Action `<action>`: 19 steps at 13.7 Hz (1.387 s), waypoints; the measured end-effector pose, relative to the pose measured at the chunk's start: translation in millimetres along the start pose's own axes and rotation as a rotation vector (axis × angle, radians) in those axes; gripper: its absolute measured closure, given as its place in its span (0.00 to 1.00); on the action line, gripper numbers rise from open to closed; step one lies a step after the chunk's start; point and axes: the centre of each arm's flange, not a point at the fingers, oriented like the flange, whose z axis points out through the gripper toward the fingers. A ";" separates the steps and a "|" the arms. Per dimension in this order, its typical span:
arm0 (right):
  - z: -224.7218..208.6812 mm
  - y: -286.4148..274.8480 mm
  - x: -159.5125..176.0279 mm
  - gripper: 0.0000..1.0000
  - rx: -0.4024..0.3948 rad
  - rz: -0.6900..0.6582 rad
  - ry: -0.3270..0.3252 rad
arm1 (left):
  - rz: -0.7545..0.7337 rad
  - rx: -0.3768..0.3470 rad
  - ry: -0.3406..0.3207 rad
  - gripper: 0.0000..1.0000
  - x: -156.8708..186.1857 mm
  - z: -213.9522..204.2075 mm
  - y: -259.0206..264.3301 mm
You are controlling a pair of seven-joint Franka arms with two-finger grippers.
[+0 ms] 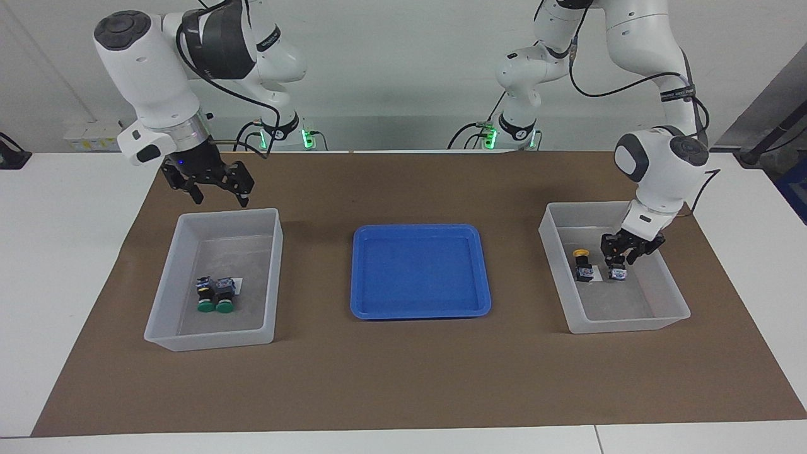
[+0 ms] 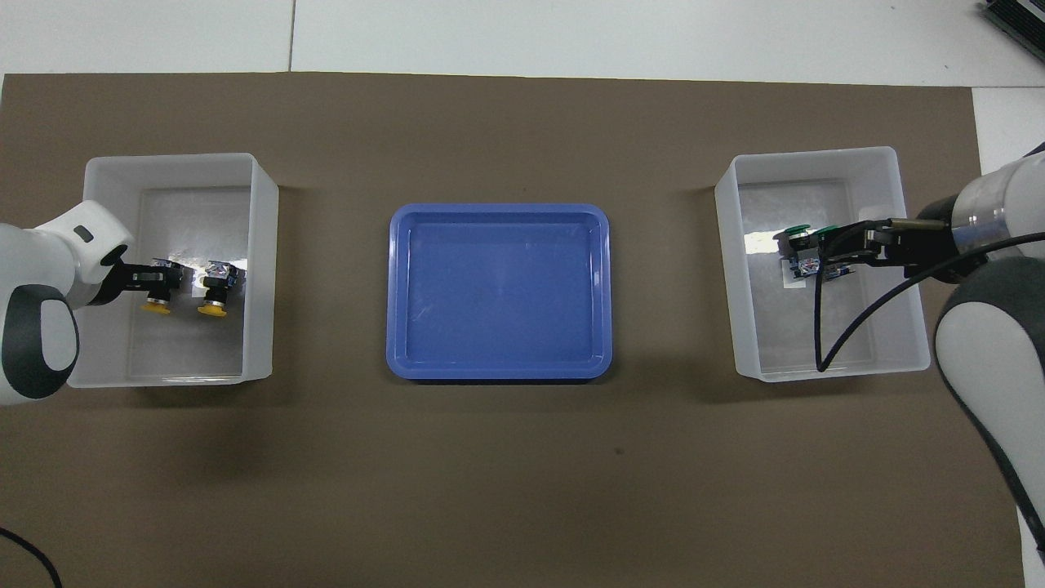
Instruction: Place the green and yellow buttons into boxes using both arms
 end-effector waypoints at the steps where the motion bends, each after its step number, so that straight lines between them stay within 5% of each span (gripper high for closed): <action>1: 0.0 0.1 0.0 0.00 0.000 0.000 0.000 | 0.010 0.000 0.000 0.17 0.2 -0.2 0.6; 3: -0.1 0.1 0.0 0.00 0.000 0.000 0.000 | 0.023 -0.001 -0.003 0.00 2.4 -3.9 2.5; 11: -0.2 -0.2 -0.1 0.00 0.000 0.000 0.000 | 0.084 -0.018 -0.182 0.00 36.9 -133.4 46.6; 19: -0.2 -0.2 -0.1 0.00 0.000 0.000 0.000 | 0.093 -0.010 -0.172 0.00 30.8 -274.0 76.5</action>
